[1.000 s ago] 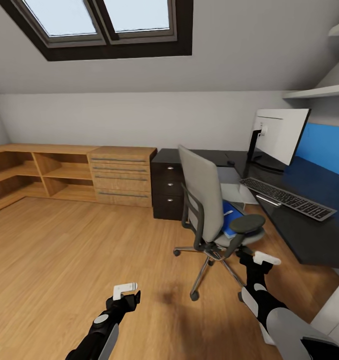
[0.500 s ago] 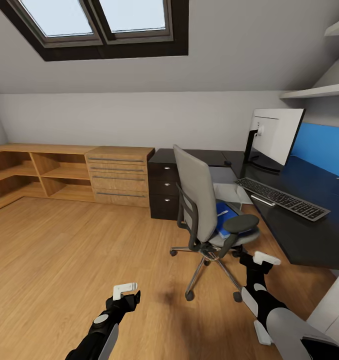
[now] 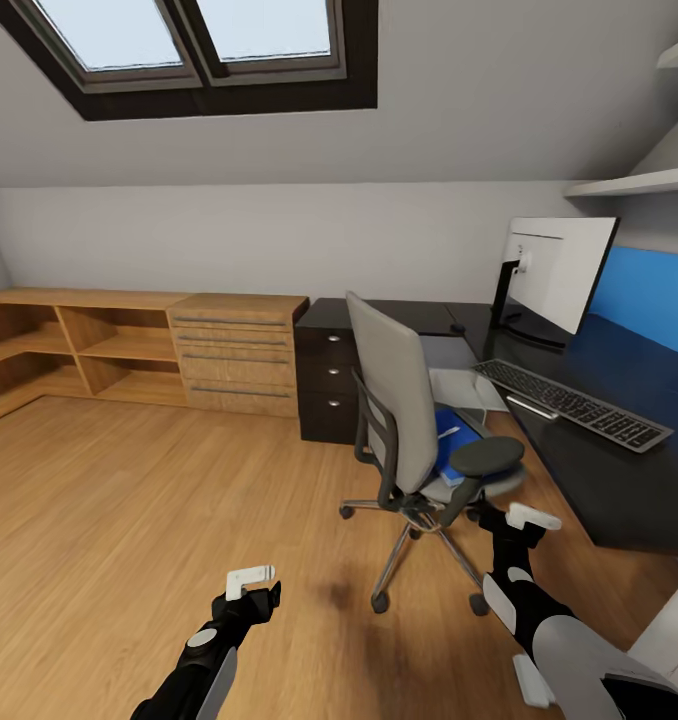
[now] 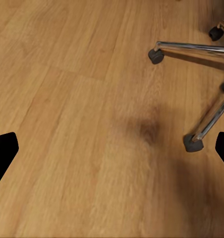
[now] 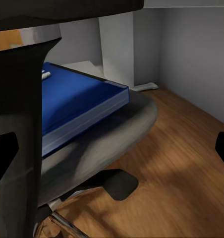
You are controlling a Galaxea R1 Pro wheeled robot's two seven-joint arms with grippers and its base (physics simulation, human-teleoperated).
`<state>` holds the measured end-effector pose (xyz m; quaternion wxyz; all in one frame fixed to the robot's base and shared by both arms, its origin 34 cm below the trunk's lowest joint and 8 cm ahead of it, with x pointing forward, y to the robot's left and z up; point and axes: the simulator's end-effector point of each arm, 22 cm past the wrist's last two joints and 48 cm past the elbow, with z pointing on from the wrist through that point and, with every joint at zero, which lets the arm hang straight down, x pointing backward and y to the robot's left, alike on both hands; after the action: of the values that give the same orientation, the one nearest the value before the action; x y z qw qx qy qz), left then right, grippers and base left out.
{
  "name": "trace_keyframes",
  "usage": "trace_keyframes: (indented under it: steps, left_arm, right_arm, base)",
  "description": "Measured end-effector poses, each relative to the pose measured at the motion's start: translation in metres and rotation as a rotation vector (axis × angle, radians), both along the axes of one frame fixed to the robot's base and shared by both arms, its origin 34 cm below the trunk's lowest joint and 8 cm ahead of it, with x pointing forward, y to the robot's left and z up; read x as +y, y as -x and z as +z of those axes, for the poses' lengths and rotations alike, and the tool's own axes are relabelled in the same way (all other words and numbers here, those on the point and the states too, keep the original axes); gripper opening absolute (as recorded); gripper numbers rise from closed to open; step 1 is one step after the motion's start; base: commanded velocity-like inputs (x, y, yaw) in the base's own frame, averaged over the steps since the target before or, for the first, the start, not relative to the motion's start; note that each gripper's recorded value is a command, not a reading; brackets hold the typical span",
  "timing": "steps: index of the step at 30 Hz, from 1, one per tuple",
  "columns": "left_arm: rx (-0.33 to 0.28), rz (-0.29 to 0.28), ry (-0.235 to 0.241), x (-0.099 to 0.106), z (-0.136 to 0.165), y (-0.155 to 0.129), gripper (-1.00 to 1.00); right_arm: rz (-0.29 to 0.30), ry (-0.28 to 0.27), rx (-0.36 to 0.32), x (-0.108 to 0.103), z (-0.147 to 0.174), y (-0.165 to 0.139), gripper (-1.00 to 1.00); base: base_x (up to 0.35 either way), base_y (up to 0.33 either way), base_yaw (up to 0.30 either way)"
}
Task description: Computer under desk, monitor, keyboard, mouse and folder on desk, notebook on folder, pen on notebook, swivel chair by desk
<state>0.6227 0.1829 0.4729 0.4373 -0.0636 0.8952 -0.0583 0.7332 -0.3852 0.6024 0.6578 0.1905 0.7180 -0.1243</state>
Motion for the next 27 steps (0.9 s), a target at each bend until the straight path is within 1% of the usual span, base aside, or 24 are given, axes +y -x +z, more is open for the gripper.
trace_keyframes:
  steps: [15,27]
  left_arm:
    - [0.001,0.002,0.002,0.0004,-0.0002,0.0001,1.0]
    - [0.003,0.003,0.002,0.0004,-0.0011,0.0004,1.0]
  right_arm:
    - [0.0,0.0,0.0,-0.0001,0.0001,-0.0002,1.0]
    - [0.0,0.0,0.002,0.0002,-0.001,-0.0002,1.0]
  base:
    - [0.008,0.0,0.005]
    - [0.0,0.0,0.102]
